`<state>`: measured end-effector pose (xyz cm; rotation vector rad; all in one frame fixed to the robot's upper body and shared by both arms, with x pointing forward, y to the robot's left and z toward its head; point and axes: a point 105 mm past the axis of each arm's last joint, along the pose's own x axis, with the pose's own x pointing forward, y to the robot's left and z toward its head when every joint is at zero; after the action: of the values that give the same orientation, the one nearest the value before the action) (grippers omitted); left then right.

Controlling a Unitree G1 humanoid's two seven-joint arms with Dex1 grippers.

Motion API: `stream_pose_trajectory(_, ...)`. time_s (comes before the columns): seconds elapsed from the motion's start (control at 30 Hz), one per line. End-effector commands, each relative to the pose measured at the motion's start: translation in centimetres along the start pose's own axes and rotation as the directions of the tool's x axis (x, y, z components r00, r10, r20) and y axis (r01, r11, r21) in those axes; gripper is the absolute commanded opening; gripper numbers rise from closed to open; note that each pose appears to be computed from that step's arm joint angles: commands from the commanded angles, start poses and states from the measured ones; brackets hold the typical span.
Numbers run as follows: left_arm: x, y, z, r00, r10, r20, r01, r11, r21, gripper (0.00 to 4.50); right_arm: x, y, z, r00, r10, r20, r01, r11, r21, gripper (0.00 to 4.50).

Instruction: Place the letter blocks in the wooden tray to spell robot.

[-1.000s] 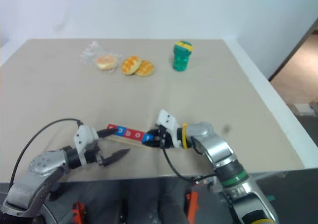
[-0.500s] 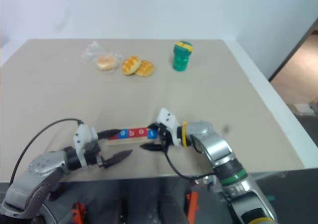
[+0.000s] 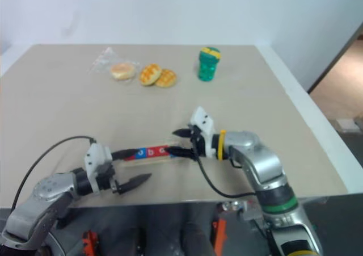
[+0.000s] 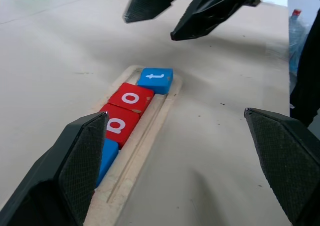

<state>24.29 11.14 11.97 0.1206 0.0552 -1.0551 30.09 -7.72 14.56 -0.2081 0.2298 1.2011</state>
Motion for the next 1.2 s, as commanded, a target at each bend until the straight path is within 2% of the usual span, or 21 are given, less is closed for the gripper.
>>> stream_pose_trajectory(0.03,0.0,-0.6,0.8,0.999,-0.044,0.018,0.044,0.999,0.013,4.50,-1.0,1.1,-0.9,0.999,0.026,-0.029,-0.027,1.000,-0.009,1.89)
stream_pose_trajectory(0.07,0.1,-0.6,0.8,0.999,-0.050,0.016,0.050,0.999,0.010,4.50,-1.0,1.3,-1.3,0.998,0.037,-0.043,-0.037,0.999,0.002,1.42)
stream_pose_trajectory(0.2,0.1,-0.6,0.7,0.998,-0.054,0.009,0.054,0.998,0.013,4.50,-0.6,1.8,-2.6,0.994,0.059,-0.089,-0.057,0.998,0.026,0.02)
stream_pose_trajectory(0.8,-0.1,-0.2,0.4,1.000,-0.017,-0.011,0.017,0.999,0.031,4.50,1.3,-0.1,-2.9,0.996,0.013,-0.091,-0.017,0.999,-0.045,0.01)
stream_pose_trajectory(1.2,-0.1,-0.3,0.1,1.000,-0.008,-0.014,0.009,1.000,0.030,4.50,2.3,-0.1,-1.7,0.998,0.022,-0.062,-0.028,0.996,-0.083,0.01)
